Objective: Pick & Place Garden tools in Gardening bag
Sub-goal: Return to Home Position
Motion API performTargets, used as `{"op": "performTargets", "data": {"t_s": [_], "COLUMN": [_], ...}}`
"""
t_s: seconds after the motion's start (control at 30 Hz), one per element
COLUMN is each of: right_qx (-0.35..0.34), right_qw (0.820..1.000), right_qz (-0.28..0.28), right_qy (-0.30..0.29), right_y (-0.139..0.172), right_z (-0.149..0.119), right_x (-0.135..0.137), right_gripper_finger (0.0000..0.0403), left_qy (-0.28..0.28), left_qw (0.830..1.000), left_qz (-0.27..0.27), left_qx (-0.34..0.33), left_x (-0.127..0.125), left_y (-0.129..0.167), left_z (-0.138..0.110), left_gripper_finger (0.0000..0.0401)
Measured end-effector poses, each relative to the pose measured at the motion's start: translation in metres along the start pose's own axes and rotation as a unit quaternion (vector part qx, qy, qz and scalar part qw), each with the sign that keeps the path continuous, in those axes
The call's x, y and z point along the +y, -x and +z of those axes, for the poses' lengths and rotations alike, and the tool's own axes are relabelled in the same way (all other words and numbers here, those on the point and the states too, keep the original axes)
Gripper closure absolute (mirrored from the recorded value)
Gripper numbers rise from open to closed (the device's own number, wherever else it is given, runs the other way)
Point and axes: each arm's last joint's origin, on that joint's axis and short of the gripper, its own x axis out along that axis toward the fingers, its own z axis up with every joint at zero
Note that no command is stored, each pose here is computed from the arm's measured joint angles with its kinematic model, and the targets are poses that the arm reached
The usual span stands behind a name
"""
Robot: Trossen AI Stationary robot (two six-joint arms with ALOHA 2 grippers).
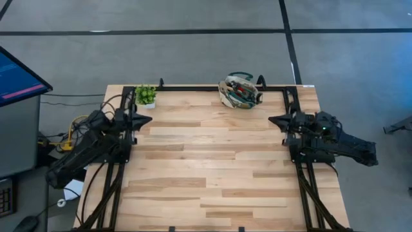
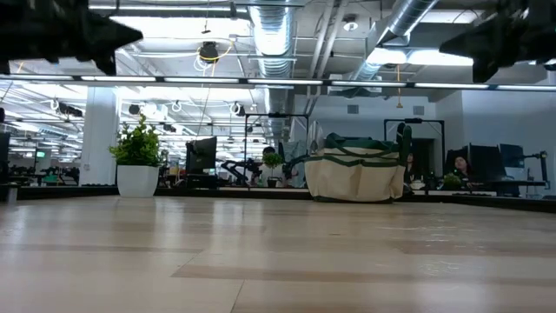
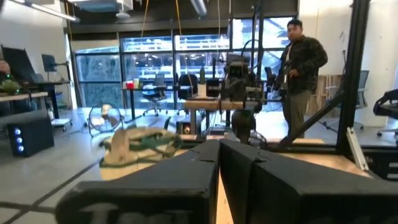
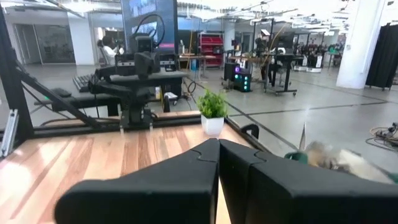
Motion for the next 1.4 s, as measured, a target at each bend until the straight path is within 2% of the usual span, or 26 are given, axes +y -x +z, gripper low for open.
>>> {"op": "performTargets", "data": {"t_s": [0.23, 0.63, 0.8, 1.0, 1.4], "right_qx": [0.006, -0.011, -0.009, 0.01, 0.011], "right_qw": [1.0, 1.0, 1.0, 0.997, 0.996], "right_qz": [0.003, 0.008, 0.012, 0.075, 0.082], "right_qy": [-0.014, -0.014, -0.025, -0.014, -0.013], "right_y": [-0.013, -0.021, -0.021, -0.022, -0.021], "right_z": [-0.034, -0.06, -0.061, -0.064, -0.065], "right_x": [0.002, 0.003, 0.003, 0.007, 0.009], "right_gripper_finger": [0.0403, 0.0403, 0.0403, 0.0403, 0.0403], "left_qy": [-0.001, -0.017, -0.017, -0.016, -0.021], "left_qw": [1.0, 1.0, 1.0, 1.0, 1.0], "left_qz": [0.001, 0.0, 0.0, 0.0, -0.004], "left_qx": [-0.004, 0.0, 0.0, 0.001, 0.013], "left_x": [0.006, 0.006, 0.006, 0.006, 0.006], "left_y": [-0.004, -0.005, -0.005, -0.005, -0.005], "left_z": [-0.039, -0.04, -0.04, -0.04, -0.043], "left_gripper_finger": [0.0398, 0.0398, 0.0398, 0.0398, 0.0398]}}
